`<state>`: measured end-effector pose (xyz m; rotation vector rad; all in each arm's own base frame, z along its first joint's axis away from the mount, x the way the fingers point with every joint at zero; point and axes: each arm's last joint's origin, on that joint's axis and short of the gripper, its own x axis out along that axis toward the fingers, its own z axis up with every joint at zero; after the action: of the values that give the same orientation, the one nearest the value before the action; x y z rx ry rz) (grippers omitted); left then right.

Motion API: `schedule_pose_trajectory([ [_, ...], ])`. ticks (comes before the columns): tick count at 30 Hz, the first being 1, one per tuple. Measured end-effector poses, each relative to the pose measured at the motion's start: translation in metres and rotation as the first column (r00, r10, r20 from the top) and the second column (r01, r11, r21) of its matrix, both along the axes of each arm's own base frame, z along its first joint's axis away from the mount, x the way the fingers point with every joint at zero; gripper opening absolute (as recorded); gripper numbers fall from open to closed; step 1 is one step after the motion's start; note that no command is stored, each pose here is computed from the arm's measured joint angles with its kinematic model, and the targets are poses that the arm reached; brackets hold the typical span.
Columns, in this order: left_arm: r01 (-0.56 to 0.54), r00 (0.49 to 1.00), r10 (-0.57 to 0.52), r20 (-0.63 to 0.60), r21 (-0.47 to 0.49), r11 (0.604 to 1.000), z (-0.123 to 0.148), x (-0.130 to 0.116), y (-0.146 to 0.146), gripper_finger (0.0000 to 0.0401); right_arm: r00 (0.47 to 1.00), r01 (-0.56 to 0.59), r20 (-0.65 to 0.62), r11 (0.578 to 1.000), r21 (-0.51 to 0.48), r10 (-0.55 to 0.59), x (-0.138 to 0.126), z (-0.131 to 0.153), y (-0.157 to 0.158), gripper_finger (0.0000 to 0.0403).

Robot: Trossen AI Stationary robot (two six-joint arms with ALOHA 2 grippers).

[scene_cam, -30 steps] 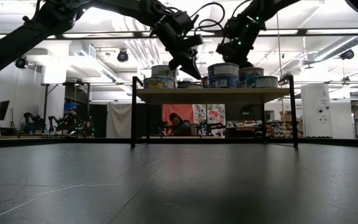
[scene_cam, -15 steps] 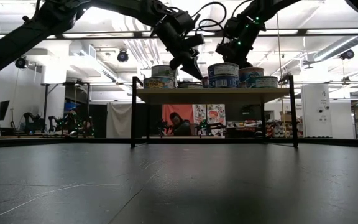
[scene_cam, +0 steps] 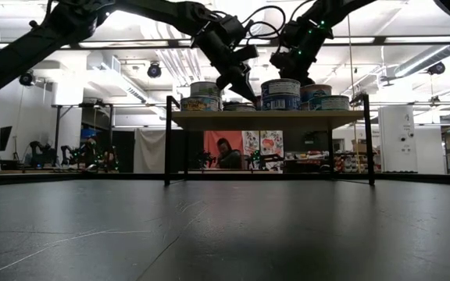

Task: Stack canned seafood by type on shelf
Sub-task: Stack the blue pink tuna can on top of the blue pink tuna can on the shelf

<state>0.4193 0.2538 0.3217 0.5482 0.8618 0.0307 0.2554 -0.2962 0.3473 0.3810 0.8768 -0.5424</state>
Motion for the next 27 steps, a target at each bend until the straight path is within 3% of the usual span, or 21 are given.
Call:
schedule_pose_trajectory([
  [27, 0.001, 1.0, -0.002, -0.023, -0.011, 1.0, -0.0011, -0.0016, -0.0016, 0.0, 1.0, 0.002, -0.003, 1.0, 0.0, -0.002, 0.0012, -0.0001, 0.0011, 0.0009],
])
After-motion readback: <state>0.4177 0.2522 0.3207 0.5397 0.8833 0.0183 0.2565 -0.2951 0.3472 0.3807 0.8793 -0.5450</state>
